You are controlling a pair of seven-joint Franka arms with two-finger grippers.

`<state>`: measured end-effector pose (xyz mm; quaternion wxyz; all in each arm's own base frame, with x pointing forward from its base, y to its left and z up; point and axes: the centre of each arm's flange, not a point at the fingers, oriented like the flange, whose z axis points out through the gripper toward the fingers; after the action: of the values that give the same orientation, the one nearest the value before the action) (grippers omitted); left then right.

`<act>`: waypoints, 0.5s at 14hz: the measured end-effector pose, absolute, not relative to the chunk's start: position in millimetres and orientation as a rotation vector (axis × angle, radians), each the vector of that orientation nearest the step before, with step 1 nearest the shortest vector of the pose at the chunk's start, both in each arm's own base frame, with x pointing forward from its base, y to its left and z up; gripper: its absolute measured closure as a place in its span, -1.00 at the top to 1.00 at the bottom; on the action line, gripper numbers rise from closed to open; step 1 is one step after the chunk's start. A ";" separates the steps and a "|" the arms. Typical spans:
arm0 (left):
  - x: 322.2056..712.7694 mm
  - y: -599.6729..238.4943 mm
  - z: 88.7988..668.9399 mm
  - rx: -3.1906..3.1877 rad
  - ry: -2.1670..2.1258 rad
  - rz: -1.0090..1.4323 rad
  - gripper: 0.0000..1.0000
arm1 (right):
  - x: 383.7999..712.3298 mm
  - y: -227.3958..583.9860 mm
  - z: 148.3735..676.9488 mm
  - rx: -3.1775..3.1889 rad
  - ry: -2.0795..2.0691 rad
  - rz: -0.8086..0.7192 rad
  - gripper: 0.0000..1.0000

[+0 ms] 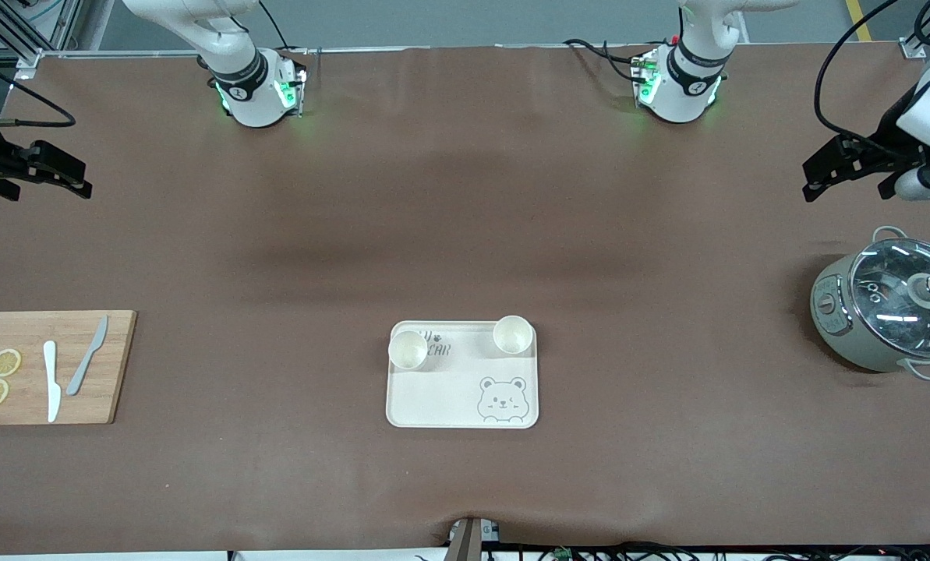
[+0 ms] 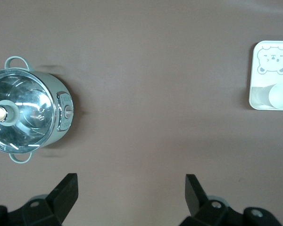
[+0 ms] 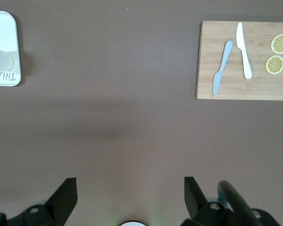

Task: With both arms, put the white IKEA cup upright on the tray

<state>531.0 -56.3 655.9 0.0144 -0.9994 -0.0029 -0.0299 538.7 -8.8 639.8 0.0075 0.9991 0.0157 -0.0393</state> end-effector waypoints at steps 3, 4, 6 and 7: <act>525.6 -55.1 660.9 -3.110 -0.008 -0.086 1.00 | 538.1 -18.6 639.5 3.125 0.023 -0.128 1.00; 525.7 -52.7 661.8 -3.111 -0.015 -0.088 1.00 | 538.1 -18.2 639.5 3.125 0.026 -0.128 1.00; 524.7 -45.3 663.7 -3.119 -0.033 -0.073 1.00 | 538.3 -10.2 639.5 3.124 0.049 -0.128 1.00; 523.8 -43.2 664.1 -3.120 -0.035 -0.061 1.00 | 538.4 -6.2 639.5 3.123 0.060 -0.128 1.00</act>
<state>523.8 -43.2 664.1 0.0103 -0.9997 -0.0112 -0.0197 538.4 -6.2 639.5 0.0078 0.9989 0.0192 -0.0409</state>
